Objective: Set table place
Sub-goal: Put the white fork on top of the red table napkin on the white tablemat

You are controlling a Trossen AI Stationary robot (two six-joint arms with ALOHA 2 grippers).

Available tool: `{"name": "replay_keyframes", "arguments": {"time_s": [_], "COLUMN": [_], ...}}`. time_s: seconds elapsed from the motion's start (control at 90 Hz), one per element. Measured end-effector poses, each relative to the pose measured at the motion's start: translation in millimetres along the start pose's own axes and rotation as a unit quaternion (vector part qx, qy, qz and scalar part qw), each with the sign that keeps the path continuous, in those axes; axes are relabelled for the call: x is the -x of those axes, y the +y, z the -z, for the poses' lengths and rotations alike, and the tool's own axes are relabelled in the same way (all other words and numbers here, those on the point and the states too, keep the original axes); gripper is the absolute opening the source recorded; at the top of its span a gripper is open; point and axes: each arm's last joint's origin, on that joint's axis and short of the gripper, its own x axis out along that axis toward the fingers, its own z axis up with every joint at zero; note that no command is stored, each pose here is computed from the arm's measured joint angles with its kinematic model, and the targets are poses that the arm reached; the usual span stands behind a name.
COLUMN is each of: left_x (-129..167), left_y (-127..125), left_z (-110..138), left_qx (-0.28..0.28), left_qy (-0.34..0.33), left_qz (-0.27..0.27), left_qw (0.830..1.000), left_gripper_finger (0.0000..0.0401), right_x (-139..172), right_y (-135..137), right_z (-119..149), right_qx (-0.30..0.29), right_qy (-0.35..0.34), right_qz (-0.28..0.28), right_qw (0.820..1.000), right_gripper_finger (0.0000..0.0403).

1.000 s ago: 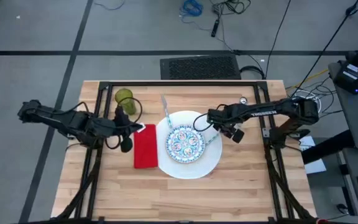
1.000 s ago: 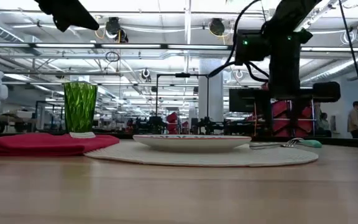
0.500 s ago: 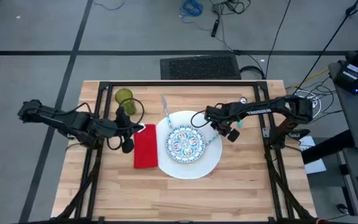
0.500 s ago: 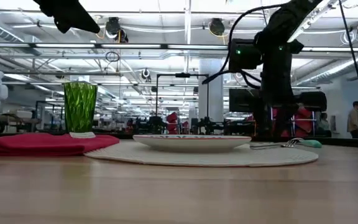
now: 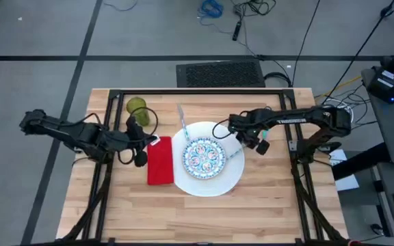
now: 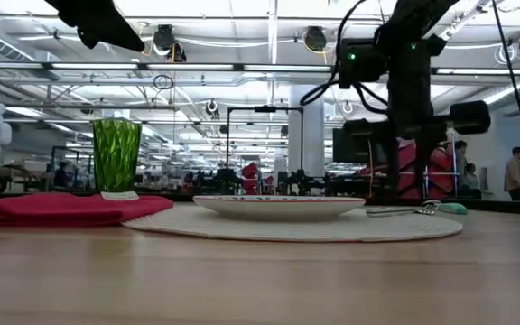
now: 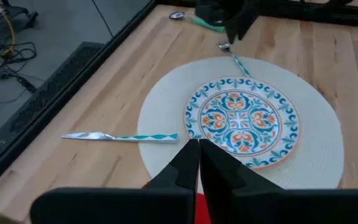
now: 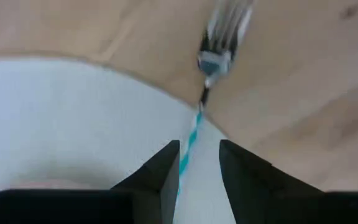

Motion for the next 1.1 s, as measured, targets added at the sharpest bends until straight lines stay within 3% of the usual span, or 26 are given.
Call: {"name": "replay_keyframes", "arguments": {"time_s": [0.389,0.889,1.1], "left_x": [-0.1,-0.1,-0.1], "left_y": [0.3,0.3,0.3], "left_z": [1.2,1.2,1.2], "left_qx": [-0.001,0.001,0.001], "left_qy": [0.004,0.004,0.004], "left_qz": [-0.003,-0.003,-0.003], "left_qw": [1.000,1.000,1.000], "left_gripper_finger": [0.0000,0.0000,0.0000], "right_x": [-22.5,-35.9,-35.8], "right_y": [-7.4,-16.0,-12.6], "right_z": [3.2,-3.0,-5.5], "right_qx": [-0.039,-0.029,-0.020], "right_qy": [0.009,-0.005,-0.026], "right_qz": [-0.030,-0.030,-0.053], "right_qw": [0.999,0.999,0.998], "right_gripper_finger": [0.0101,0.0100,0.0072]}}
